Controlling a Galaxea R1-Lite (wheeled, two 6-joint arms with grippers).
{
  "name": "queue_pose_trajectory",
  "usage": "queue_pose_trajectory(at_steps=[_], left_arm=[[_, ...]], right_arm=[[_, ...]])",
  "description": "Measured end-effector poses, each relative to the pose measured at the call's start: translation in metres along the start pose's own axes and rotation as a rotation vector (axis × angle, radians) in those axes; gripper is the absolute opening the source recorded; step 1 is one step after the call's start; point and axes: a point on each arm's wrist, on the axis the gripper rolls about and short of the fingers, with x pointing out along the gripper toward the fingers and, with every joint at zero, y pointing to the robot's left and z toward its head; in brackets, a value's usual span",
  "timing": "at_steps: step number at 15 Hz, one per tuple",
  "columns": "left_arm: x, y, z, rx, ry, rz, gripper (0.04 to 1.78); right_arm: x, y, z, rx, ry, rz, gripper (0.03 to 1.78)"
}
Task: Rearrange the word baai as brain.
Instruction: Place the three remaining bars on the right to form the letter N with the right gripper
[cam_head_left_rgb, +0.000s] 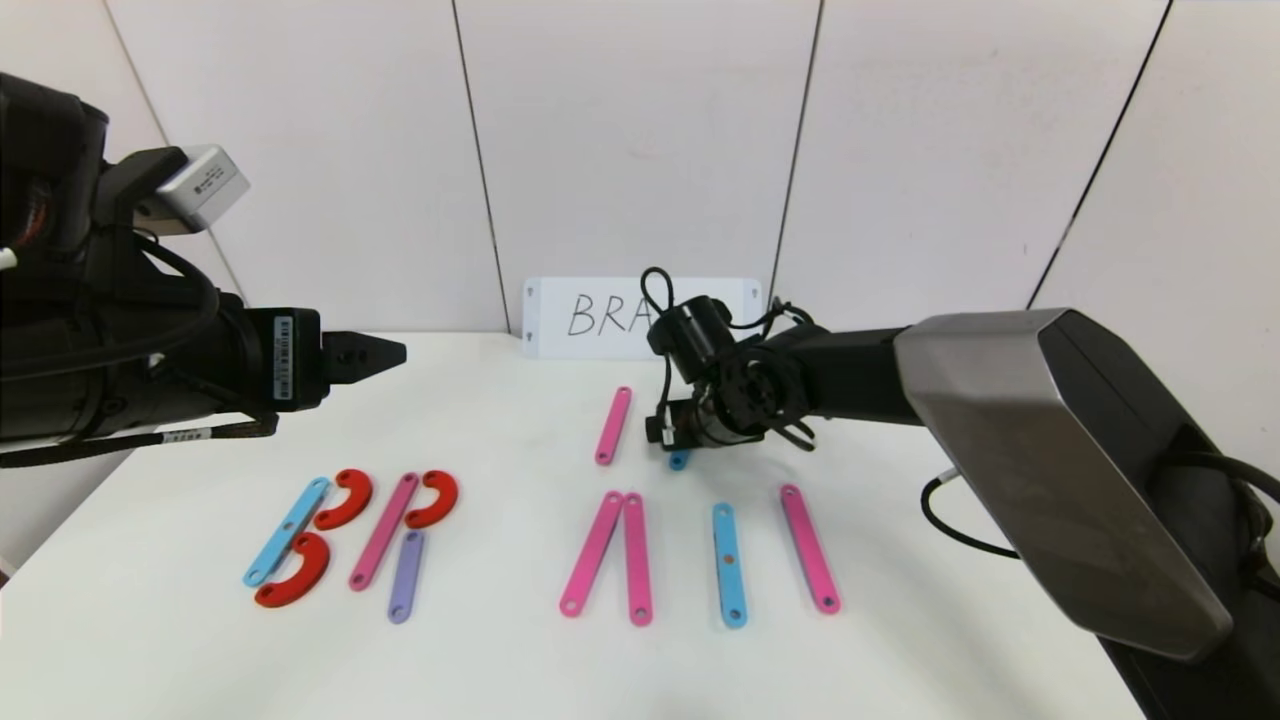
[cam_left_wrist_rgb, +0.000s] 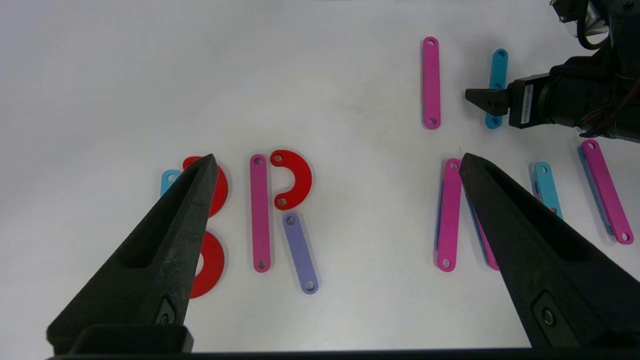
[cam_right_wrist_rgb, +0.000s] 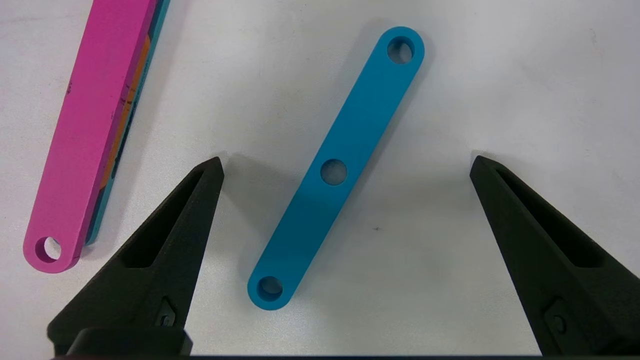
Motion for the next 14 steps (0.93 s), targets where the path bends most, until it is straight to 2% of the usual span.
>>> queue_pose_trajectory(at_steps=[14], left_arm=[[-0.0001, 0.0001, 0.0003, -0.001, -0.001, 0.000, 1.69]], right_arm=[[0.0007, -0.0008, 0.0008, 0.004, -0.005, 0.001, 1.72]])
